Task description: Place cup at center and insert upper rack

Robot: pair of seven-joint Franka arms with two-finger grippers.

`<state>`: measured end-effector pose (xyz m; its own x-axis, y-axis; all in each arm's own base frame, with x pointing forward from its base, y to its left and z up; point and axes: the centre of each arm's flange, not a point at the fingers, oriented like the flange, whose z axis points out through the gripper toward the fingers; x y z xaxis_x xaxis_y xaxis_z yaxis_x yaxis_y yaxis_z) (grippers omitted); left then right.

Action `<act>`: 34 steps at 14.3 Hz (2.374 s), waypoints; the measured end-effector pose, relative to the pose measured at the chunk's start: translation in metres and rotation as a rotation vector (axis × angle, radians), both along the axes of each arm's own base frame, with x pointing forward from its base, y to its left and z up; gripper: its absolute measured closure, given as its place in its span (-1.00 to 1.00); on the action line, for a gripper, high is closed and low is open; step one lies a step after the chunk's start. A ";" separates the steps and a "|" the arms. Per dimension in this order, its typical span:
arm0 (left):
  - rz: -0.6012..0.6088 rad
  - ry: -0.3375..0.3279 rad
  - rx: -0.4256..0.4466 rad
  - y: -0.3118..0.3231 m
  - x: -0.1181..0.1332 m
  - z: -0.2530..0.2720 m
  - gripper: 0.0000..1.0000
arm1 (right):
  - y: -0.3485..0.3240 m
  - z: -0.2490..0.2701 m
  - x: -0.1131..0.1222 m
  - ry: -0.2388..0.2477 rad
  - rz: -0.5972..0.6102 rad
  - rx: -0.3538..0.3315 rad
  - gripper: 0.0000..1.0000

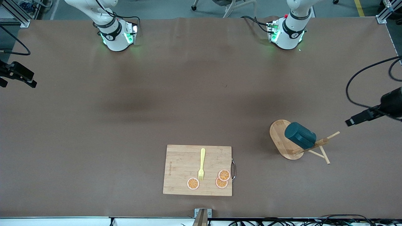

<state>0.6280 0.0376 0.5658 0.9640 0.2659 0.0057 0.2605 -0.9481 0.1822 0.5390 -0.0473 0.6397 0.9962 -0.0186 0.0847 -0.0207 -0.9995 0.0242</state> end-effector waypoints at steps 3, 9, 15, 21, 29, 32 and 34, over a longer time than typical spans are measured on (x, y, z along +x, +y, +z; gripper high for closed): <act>-0.073 0.003 0.028 -0.012 -0.021 0.023 -1.00 | 0.000 0.001 0.001 -0.007 0.001 -0.001 -1.00; -0.182 0.038 0.085 -0.038 -0.069 0.055 -1.00 | 0.000 0.001 0.001 -0.007 0.001 -0.001 -1.00; -0.221 0.035 0.102 -0.044 -0.083 0.068 -1.00 | 0.000 0.001 0.001 -0.007 0.001 -0.001 -1.00; -0.248 0.021 0.099 -0.057 -0.084 0.071 -1.00 | 0.000 0.001 0.001 -0.007 0.000 -0.001 -1.00; -0.257 0.005 0.094 -0.061 -0.084 0.074 -1.00 | 0.000 0.001 0.001 -0.007 0.000 -0.001 -1.00; -0.247 -0.003 0.095 -0.055 -0.083 0.076 -1.00 | 0.000 0.001 0.001 -0.008 0.000 -0.001 -1.00; -0.243 -0.013 0.096 -0.054 -0.082 0.077 -1.00 | 0.000 0.001 0.001 -0.008 0.000 -0.001 -1.00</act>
